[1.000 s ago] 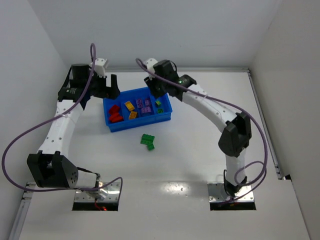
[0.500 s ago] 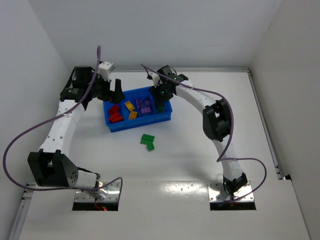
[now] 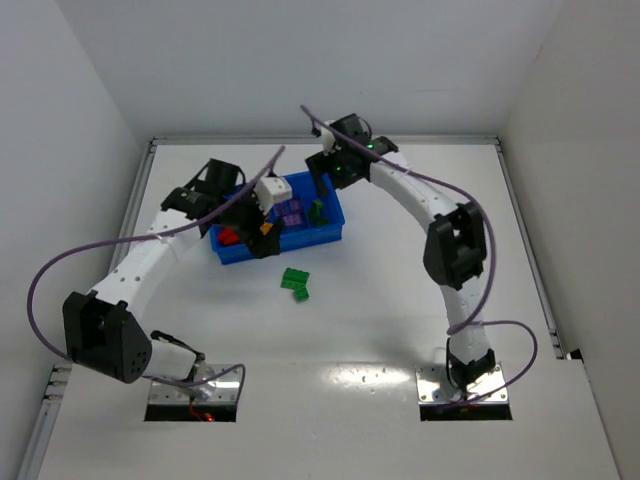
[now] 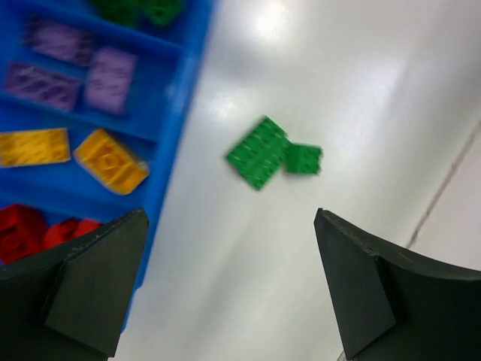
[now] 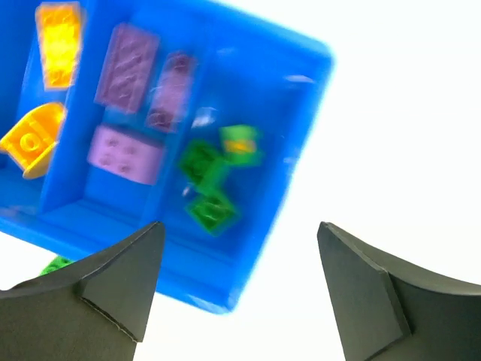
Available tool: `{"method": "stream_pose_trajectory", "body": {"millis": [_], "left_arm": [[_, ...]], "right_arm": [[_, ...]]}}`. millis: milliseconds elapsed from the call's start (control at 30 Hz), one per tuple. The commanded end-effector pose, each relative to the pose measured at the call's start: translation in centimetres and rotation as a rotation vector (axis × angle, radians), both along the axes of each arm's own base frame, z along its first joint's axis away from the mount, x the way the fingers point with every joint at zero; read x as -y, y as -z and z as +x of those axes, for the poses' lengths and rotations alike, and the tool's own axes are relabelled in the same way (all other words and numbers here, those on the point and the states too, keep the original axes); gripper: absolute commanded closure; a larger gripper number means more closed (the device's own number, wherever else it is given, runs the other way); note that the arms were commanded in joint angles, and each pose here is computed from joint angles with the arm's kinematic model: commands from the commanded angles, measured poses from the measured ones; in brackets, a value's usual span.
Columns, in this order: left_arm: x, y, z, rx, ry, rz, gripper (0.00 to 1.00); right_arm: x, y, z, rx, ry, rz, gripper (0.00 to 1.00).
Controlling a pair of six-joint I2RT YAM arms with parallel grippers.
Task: Sort the legos into containers by color
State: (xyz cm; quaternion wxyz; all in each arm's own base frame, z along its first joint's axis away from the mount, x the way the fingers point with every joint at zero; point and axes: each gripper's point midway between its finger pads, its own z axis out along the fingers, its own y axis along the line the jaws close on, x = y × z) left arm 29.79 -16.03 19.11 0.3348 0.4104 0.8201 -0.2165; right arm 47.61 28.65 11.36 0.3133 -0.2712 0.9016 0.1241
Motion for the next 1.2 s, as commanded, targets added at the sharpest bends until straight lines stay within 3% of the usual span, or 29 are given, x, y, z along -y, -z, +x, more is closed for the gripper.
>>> {"method": "stream_pose_trajectory", "body": {"millis": [0,167,400,700,1167], "left_arm": [[1.8,0.8,-3.3,0.041,0.250,0.075,0.00],[5.7,3.8,-7.0,-0.005,0.470,0.135,0.03],[8.1,8.7,-9.9,-0.017,0.571,0.234,0.13],[9.9,12.0,-7.8,0.046,0.362,0.299,0.22],[10.3,14.6,-8.7,0.041,0.314,0.331,0.26]], "right_arm": [[8.2,-8.8,2.2,0.194,0.256,-0.016,0.17],[17.7,-6.4,0.1,0.108,0.418,-0.092,0.15],[24.0,-4.3,-3.3,0.035,0.516,-0.112,0.15],[26.4,-4.5,-4.6,0.020,0.558,-0.082,0.15],[27.4,-3.8,-4.7,-0.007,0.564,-0.063,0.15]]}}
